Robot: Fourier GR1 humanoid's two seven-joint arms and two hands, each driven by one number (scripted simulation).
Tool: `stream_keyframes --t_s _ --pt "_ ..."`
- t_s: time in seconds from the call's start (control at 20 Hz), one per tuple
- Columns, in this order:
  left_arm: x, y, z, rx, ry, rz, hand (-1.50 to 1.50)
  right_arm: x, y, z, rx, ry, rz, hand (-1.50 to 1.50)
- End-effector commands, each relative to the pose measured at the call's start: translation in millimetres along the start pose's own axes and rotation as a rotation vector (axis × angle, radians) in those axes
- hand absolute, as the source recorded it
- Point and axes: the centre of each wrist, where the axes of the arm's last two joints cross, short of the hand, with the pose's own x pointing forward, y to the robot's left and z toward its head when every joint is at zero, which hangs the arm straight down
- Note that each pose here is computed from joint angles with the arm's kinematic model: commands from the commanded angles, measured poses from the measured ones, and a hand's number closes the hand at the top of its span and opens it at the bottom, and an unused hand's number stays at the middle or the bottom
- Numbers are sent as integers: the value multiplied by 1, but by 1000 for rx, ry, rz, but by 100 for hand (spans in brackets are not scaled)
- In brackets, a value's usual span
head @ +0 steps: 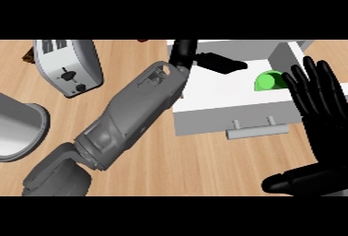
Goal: Pick up the cup, place it into the drawer and close the drawer
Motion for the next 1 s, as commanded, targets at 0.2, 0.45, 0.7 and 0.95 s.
stream_keyframes --t_s 0.2,0.45,0.7,0.95 --pt "11 0 -2 1 -108 199 -150 4 -23 22 -3 24 -31 -150" --pt "7 20 5 61 -55 257 -150 23 -18 18 76 22 47 150" --pt "8 52 15 108 -61 290 -150 22 -19 21 183 74 217 150" --pt "-4 109 45 180 -43 286 -150 28 -26 23 197 134 301 150"
